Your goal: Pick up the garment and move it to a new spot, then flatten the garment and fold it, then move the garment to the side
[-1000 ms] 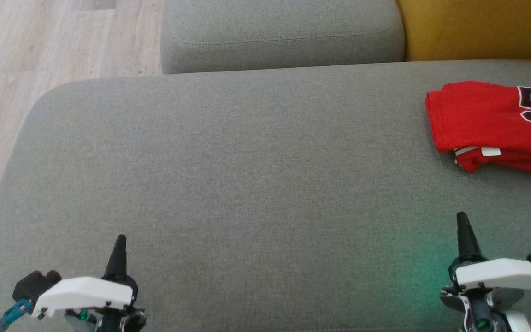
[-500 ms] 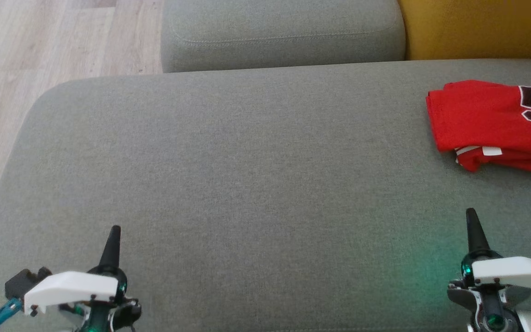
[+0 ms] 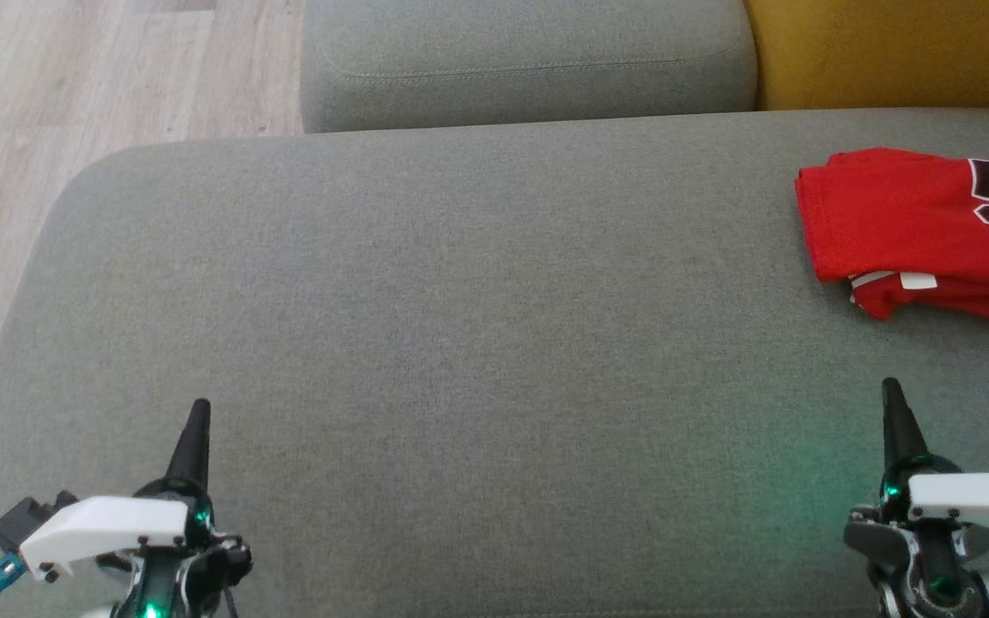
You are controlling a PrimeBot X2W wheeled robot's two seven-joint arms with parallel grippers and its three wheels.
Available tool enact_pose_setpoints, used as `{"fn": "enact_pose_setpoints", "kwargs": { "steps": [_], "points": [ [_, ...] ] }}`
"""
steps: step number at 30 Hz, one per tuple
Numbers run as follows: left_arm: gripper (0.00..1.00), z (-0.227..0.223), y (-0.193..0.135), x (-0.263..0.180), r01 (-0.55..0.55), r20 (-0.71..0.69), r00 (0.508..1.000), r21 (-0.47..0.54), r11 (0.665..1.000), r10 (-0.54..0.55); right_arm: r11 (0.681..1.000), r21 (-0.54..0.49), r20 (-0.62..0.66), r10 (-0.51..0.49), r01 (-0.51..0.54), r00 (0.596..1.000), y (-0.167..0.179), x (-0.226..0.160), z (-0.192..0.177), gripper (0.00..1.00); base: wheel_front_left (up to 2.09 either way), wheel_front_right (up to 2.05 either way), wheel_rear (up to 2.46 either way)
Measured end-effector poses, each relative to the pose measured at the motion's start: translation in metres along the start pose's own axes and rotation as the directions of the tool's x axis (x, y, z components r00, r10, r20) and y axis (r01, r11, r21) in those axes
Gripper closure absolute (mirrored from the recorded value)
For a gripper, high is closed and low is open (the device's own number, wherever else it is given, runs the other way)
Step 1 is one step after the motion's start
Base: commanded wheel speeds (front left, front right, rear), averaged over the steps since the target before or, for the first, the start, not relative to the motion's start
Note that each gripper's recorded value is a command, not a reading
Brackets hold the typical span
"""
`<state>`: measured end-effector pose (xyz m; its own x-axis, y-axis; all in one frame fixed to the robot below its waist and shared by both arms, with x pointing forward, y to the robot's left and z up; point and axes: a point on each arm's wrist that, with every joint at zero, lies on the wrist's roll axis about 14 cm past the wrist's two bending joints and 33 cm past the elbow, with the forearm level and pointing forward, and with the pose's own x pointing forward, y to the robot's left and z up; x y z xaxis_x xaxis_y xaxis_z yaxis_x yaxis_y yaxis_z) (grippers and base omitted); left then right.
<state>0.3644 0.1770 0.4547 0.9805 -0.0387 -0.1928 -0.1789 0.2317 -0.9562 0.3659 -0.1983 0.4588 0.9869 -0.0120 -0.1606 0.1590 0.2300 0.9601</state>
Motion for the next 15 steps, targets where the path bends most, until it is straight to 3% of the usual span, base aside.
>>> {"fn": "enact_pose_setpoints", "kwargs": {
  "steps": [15],
  "points": [
    [1.00,0.0099,-0.0104,0.0032,0.056,0.015,0.998,-0.163,0.985,-0.054,0.985,0.168,0.018,0.034,-0.037,0.999,0.0088,0.0029,0.0081,1.00,0.00,0.00,0.00]
  ]
}}
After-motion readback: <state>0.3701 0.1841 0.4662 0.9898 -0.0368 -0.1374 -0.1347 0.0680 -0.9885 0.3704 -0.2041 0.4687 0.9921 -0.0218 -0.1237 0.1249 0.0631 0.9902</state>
